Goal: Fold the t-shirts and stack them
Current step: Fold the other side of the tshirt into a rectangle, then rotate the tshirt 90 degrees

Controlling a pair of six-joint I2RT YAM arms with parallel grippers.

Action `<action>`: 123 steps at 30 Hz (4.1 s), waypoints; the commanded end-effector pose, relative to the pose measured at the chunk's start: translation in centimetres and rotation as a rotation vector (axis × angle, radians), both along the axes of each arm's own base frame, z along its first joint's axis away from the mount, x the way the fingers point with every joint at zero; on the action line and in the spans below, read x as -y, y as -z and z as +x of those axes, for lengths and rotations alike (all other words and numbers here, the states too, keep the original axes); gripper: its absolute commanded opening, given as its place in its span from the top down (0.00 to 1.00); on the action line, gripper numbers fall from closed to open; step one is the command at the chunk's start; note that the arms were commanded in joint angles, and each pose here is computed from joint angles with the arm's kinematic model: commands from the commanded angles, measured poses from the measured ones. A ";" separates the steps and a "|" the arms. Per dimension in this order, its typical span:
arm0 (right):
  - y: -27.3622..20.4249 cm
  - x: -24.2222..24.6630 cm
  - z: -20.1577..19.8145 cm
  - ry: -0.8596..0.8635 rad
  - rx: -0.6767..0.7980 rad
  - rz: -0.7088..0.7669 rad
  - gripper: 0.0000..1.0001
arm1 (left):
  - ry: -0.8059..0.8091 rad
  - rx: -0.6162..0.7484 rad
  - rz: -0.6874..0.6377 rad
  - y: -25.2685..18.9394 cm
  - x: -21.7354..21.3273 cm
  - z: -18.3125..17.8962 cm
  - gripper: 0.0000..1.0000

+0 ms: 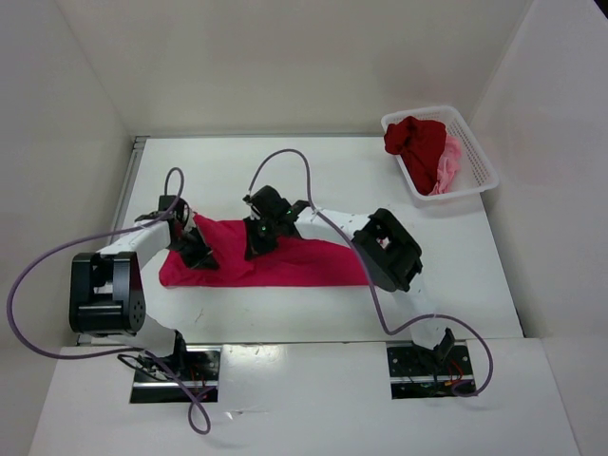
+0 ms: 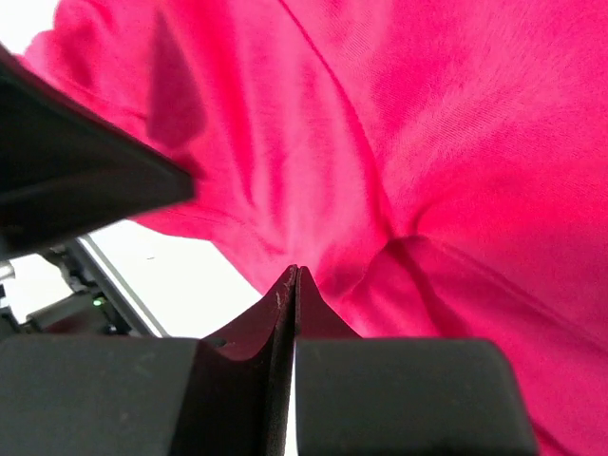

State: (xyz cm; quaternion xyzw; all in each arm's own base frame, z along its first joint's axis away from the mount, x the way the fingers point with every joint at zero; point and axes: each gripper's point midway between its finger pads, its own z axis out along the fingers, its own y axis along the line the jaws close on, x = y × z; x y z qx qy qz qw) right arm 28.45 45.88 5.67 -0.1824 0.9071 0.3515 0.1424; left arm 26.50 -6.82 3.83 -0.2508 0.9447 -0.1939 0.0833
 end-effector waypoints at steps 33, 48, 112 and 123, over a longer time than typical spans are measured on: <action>-5.4 -6.8 10.8 -0.058 0.210 0.110 0.99 | -0.157 0.335 0.033 -7.2 -4.6 8.6 0.96; -2.4 -7.7 14.3 -0.051 0.226 0.179 0.59 | -0.126 0.345 0.072 -7.5 -4.3 10.0 0.98; -25.4 24.4 29.7 0.942 0.559 -0.055 0.51 | 0.330 0.217 -0.305 -4.6 28.2 -0.7 0.59; -28.7 30.5 25.9 0.888 0.576 -0.130 0.54 | 0.288 0.106 -0.292 -1.2 28.9 -4.0 0.54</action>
